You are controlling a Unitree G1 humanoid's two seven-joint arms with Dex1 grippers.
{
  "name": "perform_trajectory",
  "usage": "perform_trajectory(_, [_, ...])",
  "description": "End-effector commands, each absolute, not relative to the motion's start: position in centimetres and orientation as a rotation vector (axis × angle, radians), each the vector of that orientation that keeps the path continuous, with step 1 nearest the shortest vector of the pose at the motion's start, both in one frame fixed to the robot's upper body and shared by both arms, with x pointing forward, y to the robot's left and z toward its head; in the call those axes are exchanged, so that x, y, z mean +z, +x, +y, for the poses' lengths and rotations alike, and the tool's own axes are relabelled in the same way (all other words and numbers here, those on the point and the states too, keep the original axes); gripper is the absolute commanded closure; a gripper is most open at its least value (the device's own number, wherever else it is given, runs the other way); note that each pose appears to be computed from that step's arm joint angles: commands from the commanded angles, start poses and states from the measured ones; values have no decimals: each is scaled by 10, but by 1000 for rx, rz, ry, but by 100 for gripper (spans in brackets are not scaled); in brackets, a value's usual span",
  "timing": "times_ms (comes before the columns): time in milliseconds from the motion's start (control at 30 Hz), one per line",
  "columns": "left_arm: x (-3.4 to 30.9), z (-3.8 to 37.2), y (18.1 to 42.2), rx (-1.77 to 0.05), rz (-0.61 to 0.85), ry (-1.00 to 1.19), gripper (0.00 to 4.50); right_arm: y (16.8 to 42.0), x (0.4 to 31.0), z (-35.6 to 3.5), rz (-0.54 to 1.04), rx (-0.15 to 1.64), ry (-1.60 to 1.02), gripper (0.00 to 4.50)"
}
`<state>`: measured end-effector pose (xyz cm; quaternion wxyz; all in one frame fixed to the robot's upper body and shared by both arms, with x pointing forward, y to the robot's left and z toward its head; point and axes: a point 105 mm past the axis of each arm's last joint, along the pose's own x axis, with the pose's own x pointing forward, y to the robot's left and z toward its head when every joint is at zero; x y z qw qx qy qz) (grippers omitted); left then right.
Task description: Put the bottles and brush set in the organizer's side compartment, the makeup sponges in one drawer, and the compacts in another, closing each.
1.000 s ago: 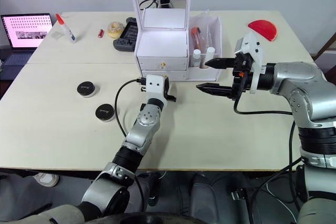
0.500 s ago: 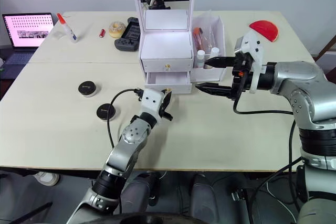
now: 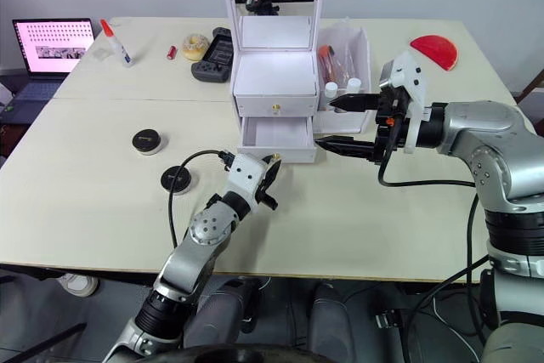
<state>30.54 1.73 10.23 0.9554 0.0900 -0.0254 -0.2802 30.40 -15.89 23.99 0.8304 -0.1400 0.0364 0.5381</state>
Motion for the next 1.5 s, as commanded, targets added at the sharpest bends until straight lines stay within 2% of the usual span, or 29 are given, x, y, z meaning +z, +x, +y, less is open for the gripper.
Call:
perform_trajectory(33, [119,-6,288,-694,-117,177,423,299,253,-157,24,1146,-317,0])
perform_trajectory(400, [116,-12,286,-735,-110,207,423,301,253,-157,21,1144,-315,0])
perform_trajectory(467, [117,-11,286,-732,-115,211,320,301,253,-157,20,1144,-315,0])
perform_trajectory(500, [118,-10,286,-732,-117,213,292,301,253,-157,20,1145,-315,0])
perform_trajectory(667, [127,0,281,-735,-137,239,36,299,254,-156,16,1150,-316,0])
perform_trajectory(700, [129,5,279,-736,-134,245,6,298,255,-156,14,1151,-315,0])
perform_trajectory(900, [133,35,263,-743,-76,244,6,292,256,-157,15,1142,-304,0])
perform_trajectory(1033, [140,72,247,-766,-7,204,6,282,251,-165,39,1119,-291,0])
perform_trajectory(1167, [163,116,212,-976,42,38,6,270,243,-196,79,1013,-249,0])
perform_trajectory(1300, [176,180,217,-950,114,128,6,258,236,-226,110,907,-217,0])
perform_trajectory(1433, [195,281,236,-721,199,180,6,241,225,-277,140,738,-195,0])
perform_trajectory(1500, [201,315,240,-618,201,212,6,235,222,-298,141,672,-183,0])
